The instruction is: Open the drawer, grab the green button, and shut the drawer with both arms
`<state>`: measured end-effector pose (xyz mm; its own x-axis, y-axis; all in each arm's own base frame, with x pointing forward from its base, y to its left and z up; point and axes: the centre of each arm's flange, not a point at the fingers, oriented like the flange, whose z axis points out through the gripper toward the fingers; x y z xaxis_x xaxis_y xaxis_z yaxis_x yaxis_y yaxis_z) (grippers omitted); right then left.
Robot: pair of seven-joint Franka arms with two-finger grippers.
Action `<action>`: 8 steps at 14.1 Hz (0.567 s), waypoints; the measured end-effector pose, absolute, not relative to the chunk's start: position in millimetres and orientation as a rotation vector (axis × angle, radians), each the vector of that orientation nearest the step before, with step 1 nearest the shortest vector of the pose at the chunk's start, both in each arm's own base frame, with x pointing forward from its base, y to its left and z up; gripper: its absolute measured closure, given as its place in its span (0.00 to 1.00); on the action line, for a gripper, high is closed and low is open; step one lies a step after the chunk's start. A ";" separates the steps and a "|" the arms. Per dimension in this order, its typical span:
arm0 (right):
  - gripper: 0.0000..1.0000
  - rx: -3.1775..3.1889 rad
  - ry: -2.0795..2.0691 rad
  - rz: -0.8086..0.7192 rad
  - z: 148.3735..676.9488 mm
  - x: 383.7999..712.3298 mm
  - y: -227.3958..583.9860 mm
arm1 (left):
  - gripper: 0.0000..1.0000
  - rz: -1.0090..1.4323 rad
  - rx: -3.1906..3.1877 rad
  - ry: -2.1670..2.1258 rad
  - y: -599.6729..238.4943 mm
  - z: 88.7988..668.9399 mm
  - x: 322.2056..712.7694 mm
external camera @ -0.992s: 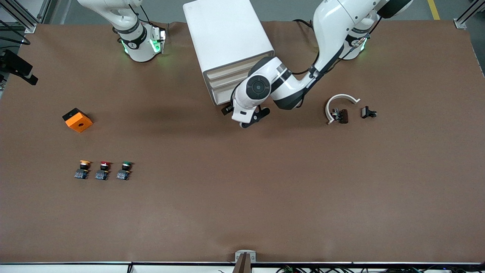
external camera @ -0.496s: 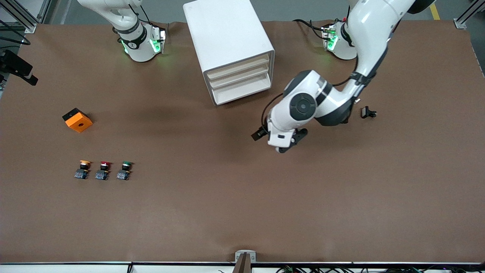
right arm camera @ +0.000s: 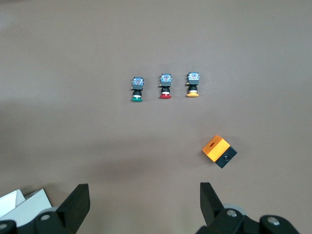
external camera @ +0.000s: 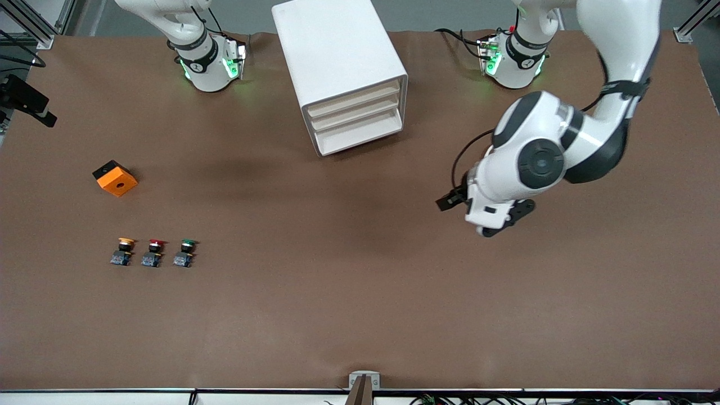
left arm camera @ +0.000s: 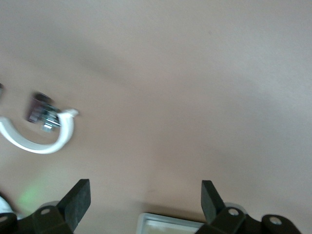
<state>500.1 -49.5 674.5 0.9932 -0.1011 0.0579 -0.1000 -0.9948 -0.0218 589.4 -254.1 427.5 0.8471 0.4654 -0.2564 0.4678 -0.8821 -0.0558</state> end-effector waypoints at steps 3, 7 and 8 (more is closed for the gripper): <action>0.00 -3.117 0.158 -0.091 674.1 500.1 -49.8 | 0.00 -0.410 3.061 0.593 -203.7 461.4 590.2; 0.00 -3.117 0.158 -0.090 673.8 500.2 -49.6 | 0.00 -0.410 3.116 0.405 -143.8 499.9 583.3; 0.00 -3.117 0.158 -0.090 673.6 500.2 -49.7 | 0.00 -0.397 3.113 0.366 -127.9 512.4 579.7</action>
<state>500.2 -49.7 673.6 0.9932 -0.1015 0.0567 -0.1004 -0.9947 -0.0218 579.7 -127.9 512.4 0.9416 0.2305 -0.2455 0.2259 -0.9730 -0.0471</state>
